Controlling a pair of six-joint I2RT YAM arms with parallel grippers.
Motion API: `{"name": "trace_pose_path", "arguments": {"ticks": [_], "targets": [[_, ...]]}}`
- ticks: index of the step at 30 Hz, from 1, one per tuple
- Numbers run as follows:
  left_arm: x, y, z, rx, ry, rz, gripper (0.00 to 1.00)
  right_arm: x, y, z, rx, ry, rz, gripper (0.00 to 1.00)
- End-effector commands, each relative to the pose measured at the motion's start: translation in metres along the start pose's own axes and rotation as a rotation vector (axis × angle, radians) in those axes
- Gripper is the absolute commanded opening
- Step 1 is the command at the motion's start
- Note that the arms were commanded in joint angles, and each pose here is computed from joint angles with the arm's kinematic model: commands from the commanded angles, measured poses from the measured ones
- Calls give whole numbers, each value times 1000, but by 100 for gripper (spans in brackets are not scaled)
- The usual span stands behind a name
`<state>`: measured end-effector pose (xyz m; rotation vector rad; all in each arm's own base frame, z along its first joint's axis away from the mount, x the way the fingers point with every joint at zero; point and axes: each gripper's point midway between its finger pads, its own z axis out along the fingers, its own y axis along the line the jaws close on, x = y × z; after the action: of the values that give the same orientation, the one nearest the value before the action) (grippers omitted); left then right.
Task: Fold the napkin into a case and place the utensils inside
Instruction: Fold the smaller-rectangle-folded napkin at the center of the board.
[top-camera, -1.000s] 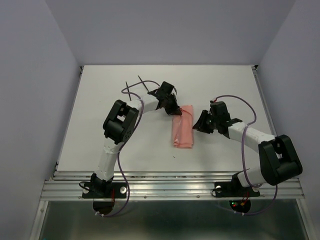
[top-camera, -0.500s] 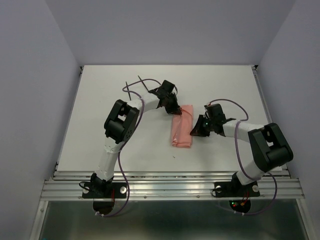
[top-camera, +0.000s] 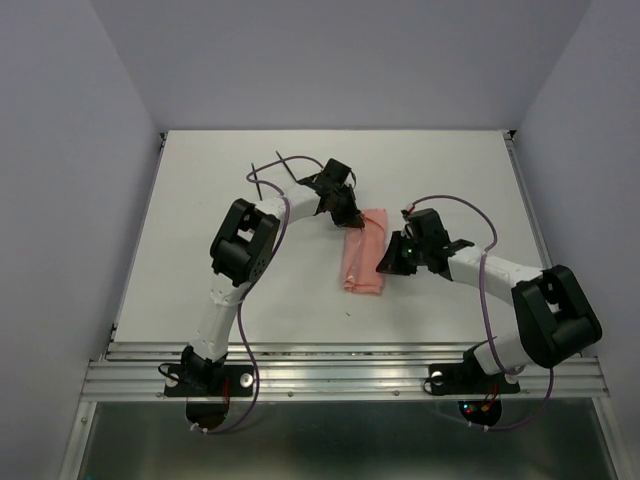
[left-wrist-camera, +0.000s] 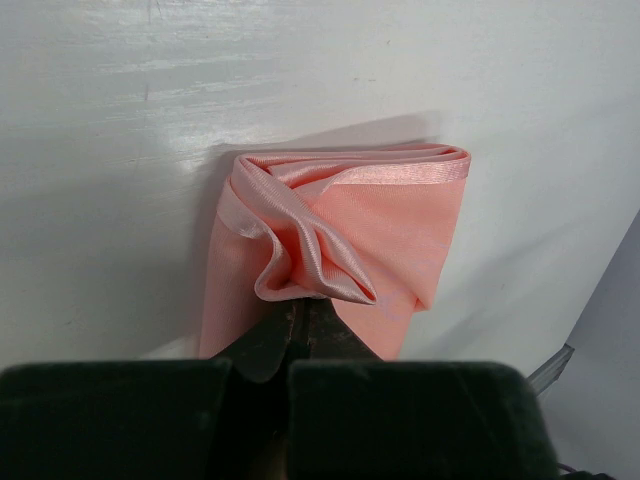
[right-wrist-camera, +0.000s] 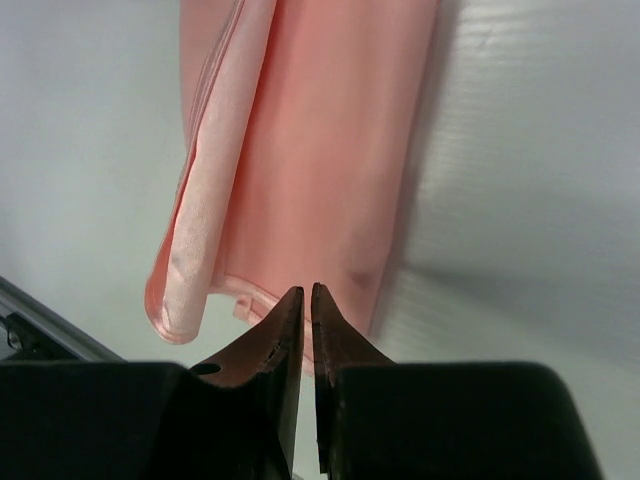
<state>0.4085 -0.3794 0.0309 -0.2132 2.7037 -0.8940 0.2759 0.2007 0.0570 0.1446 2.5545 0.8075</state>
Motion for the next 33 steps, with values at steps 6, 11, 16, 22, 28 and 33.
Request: {"name": "trace_pose_path", "arguments": {"ticks": [6, 11, 16, 22, 28, 33], "targets": [[1, 21, 8, -79, 8, 12, 0, 63, -12, 18, 36, 156, -3, 13], [1, 21, 8, -80, 5, 22, 0, 58, -24, 13, 117, 133, -8, 13], [-1, 20, 4, -79, 0, 36, 0, 9, -1, -8, 101, -70, -28, 13], [0, 20, 1, -77, 3, 60, 0, -15, -13, -4, 149, -109, 25, 32], [0, 18, -2, -73, 2, 78, 0, -16, -18, 16, 167, -74, 28, 35], [-1, 18, -3, -73, 0, 87, 0, -21, -32, 19, 237, -102, 25, 35]]}}
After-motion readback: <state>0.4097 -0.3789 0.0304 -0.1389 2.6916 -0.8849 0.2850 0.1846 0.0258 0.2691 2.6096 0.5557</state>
